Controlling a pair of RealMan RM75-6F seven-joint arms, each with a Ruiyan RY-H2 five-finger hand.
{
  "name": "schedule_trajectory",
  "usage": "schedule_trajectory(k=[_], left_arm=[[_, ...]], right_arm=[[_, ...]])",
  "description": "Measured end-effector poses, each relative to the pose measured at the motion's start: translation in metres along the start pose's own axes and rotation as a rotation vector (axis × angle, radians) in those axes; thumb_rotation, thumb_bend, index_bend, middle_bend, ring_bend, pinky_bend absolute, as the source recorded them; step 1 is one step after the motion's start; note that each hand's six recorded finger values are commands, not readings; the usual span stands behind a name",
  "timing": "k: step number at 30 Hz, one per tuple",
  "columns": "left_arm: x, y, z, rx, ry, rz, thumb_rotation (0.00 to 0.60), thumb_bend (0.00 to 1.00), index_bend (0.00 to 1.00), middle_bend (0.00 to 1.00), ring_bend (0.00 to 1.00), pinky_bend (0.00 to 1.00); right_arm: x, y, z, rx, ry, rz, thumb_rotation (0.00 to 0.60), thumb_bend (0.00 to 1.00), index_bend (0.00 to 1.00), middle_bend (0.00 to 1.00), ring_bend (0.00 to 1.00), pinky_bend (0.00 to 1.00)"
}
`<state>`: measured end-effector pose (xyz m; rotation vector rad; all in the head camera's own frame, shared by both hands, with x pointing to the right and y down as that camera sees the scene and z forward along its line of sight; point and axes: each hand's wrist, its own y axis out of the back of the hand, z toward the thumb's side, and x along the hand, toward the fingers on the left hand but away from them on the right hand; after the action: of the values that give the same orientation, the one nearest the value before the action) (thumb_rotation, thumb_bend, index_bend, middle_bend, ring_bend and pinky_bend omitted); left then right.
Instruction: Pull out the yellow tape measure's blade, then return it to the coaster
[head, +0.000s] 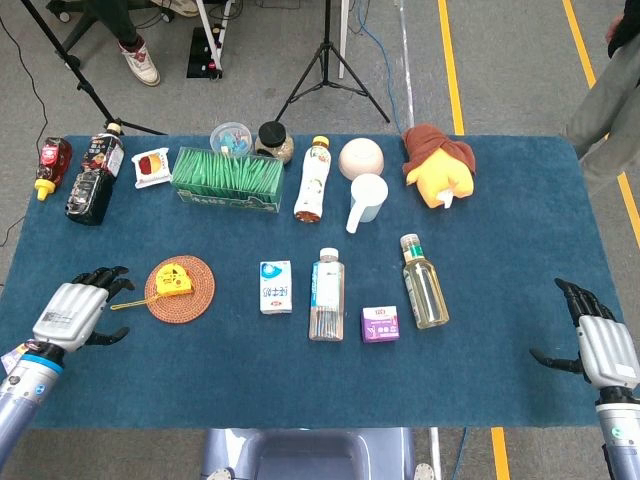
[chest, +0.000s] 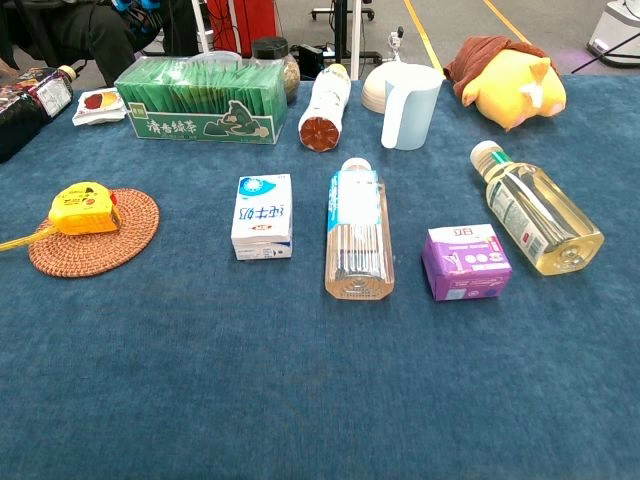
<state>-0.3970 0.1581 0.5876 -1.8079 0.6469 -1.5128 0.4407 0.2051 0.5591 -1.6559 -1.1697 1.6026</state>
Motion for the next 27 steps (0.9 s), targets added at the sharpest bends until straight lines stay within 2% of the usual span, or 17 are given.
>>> schedule_trajectory(k=[6, 12, 27], left_arm=[[0.02, -0.004, 0.014, 0.032, -0.036, -0.015, 0.581, 0.2, 0.27, 0.17, 0.15, 0.23], [0.039, -0.007, 0.021, 0.062, -0.038, -0.019, 0.578, 0.2, 0.27, 0.17, 0.15, 0.23], [0.082, -0.021, 0.018, 0.079, 0.025, -0.07, 0.583, 0.2, 0.22, 0.13, 0.13, 0.23]], right_arm=[[-0.002, 0.0, 0.0, 0.001, -0.002, 0.001, 0.532, 0.15, 0.0, 0.13, 0.12, 0.19], [-0.002, -0.001, -0.003, -0.006, -0.012, 0.003, 0.528, 0.14, 0.0, 0.13, 0.12, 0.19], [-0.001, 0.001, -0.003, -0.016, -0.023, 0.0, 0.531, 0.14, 0.0, 0.13, 0.12, 0.19]])
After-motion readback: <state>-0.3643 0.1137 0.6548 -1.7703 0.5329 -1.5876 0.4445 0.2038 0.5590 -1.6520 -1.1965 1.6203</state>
